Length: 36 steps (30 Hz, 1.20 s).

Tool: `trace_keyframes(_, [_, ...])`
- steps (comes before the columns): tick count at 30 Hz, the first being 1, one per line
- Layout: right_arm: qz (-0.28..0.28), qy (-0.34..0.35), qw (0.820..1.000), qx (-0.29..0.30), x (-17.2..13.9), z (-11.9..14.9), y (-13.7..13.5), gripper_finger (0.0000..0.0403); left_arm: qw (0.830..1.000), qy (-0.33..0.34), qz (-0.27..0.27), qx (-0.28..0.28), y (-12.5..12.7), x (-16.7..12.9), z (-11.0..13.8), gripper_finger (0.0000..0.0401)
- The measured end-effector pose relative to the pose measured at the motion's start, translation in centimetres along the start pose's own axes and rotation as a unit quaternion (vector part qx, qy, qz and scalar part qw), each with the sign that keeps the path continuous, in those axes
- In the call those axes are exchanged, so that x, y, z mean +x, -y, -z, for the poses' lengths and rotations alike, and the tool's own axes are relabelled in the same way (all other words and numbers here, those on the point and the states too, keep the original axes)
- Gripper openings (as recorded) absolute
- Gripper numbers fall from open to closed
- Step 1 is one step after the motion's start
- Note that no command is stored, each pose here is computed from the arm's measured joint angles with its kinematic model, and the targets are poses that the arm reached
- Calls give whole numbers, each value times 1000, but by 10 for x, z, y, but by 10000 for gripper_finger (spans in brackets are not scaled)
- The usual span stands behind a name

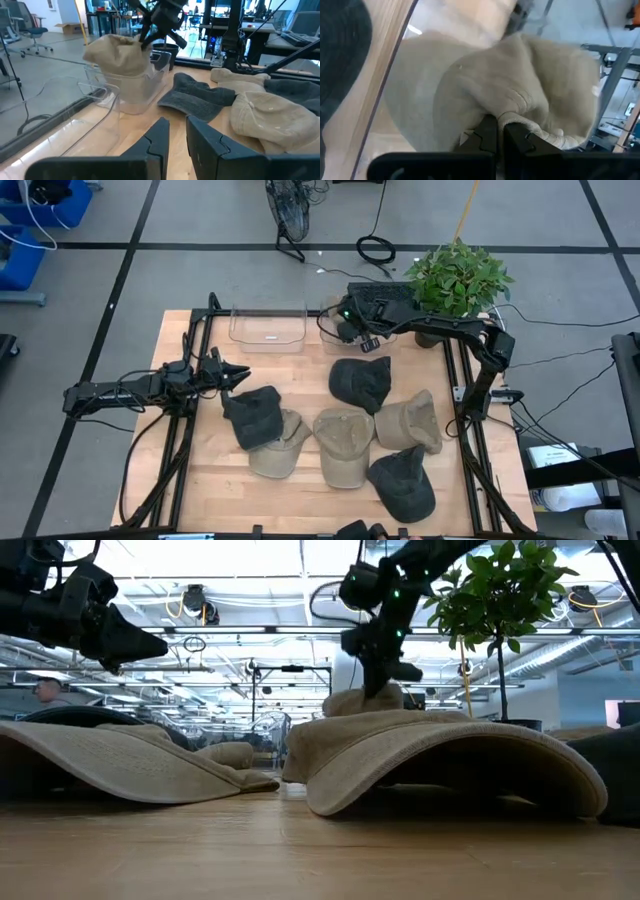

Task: Pick & Place hat
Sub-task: Put the brown cap into the right transparent bin, then put the black cap into the left transparent bin

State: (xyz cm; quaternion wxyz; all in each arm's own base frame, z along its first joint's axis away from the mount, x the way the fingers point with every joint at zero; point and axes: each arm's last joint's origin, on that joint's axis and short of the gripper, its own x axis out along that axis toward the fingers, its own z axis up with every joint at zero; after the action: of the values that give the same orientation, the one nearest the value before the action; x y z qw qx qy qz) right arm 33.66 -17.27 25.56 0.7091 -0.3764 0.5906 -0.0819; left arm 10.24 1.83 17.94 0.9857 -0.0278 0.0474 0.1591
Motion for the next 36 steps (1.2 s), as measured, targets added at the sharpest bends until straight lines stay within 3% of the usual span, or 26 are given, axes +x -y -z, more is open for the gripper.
trace_keyframes(8, [18, 10, 998, 60, 10, 1, -4, 37, 1000, 0, 5, -3, 0, 0, 0, 70])
trace_keyframes(16, [13, 5, 994, 106, 0, 8, -3, 114, 1000, 0, 5, -5, 0, 0, 0, 70])
trace_keyframes(21, [50, -2, 988, 143, -20, 14, 4, 163, 999, 0, 10, -42, 1, 0, 0, 70])
trace_keyframes(26, [90, 22, 977, 192, -58, 15, 7, 194, 999, 6, 10, -42, 1, 0, -1, 70])
trace_keyframes(31, [73, 111, 951, 278, -100, 0, -5, 182, 998, 7, 11, -63, 1, 0, -2, 70])
trace_keyframes(36, [-2, 214, 911, 352, -132, -36, -34, 107, 994, 32, 15, -101, 1, 0, -7, 70])
